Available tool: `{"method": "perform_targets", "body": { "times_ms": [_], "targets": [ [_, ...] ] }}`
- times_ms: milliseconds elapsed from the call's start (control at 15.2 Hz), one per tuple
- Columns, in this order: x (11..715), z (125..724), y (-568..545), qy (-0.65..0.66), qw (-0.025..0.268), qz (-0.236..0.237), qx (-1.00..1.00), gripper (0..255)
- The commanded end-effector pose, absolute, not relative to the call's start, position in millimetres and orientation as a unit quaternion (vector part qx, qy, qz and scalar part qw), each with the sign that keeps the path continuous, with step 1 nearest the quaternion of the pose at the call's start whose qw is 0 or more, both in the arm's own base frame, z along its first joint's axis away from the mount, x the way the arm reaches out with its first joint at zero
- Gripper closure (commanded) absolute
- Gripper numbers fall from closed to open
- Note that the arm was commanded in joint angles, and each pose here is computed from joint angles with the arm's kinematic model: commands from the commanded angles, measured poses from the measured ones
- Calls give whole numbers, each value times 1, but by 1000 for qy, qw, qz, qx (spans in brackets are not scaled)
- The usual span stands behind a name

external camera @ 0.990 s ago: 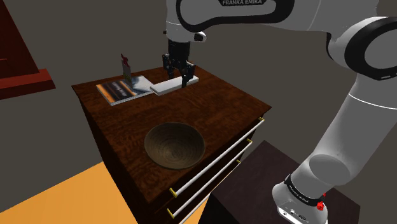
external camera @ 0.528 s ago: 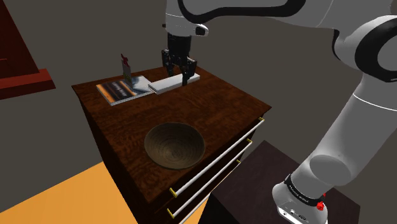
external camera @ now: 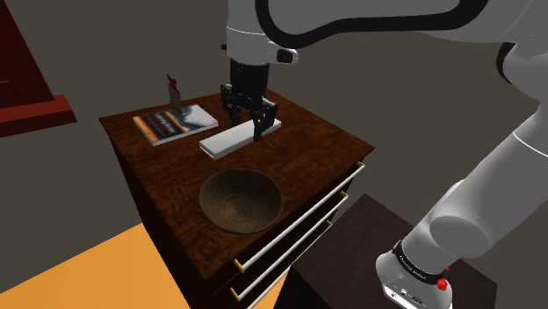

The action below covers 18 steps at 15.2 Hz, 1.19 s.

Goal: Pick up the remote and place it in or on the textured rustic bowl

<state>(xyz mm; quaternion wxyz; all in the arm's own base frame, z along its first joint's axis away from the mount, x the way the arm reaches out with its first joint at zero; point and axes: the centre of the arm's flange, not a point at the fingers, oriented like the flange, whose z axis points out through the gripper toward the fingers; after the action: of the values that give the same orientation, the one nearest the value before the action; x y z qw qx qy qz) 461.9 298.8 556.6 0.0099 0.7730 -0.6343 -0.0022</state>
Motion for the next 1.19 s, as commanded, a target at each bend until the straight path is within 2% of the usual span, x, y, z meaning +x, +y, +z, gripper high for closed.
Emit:
{"method": "perform_targets", "body": {
  "times_ms": [0, 462, 1122],
  "targets": [
    [442, 559, 314, -635, 10, -2, 773, 255],
    [367, 562, 371, -635, 10, -2, 773, 255],
    [367, 509, 371, -635, 10, -2, 773, 255]
  ]
}}
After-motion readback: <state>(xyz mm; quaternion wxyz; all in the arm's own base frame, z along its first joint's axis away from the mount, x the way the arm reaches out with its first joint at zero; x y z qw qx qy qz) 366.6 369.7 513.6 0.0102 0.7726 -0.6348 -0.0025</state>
